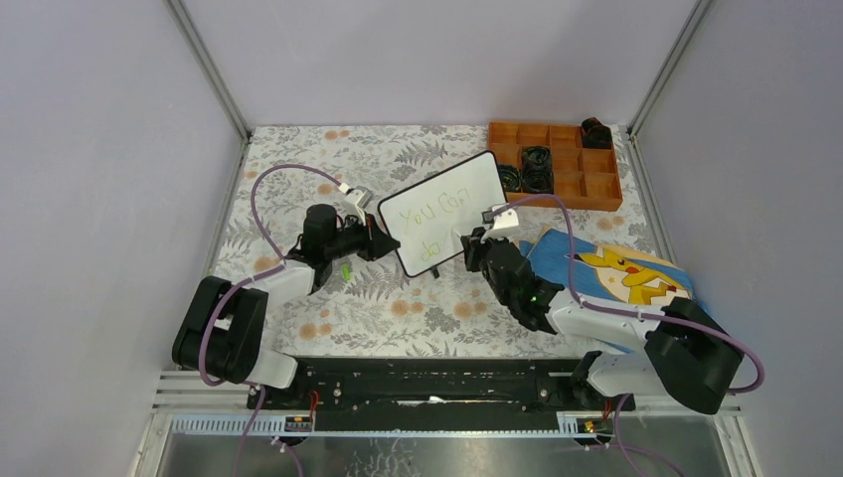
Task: Write a sentence on the whiteboard
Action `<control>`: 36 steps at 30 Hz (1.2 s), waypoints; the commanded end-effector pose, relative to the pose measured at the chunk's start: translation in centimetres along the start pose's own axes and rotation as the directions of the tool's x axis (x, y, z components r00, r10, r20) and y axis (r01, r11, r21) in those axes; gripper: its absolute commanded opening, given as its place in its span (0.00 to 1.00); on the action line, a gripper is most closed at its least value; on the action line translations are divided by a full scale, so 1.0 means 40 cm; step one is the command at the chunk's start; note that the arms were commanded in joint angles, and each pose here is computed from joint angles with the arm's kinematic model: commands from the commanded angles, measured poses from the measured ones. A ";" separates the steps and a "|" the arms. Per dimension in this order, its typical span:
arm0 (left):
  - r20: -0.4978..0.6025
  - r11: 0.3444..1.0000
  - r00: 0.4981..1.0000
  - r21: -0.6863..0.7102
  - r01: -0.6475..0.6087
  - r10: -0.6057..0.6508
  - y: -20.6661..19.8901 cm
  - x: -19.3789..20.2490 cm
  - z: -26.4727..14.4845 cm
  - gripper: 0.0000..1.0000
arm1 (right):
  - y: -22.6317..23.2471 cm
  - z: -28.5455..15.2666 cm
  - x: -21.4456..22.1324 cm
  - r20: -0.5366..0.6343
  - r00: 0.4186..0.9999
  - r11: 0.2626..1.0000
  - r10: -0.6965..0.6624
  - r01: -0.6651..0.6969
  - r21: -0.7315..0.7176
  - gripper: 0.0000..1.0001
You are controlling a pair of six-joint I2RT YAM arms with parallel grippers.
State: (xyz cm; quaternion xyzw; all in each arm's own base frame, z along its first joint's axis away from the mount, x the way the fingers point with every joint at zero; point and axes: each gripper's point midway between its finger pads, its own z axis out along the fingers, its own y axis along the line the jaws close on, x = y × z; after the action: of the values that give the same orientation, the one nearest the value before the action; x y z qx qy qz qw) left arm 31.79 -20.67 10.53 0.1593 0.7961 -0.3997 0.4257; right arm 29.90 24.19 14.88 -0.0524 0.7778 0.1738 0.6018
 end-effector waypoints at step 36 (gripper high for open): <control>-0.104 0.995 0.995 -0.097 -0.016 0.006 0.052 0.081 -0.003 0.00 | 0.010 0.008 0.048 -0.043 0.999 0.999 0.015 -0.016 -0.032 0.00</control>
State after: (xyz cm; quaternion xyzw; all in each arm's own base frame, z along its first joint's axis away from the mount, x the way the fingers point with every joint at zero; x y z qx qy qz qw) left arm 31.84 -20.64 10.52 0.1583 0.7979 -0.3980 0.4241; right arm 29.45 25.21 12.06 -0.0753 0.7957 0.1816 0.5730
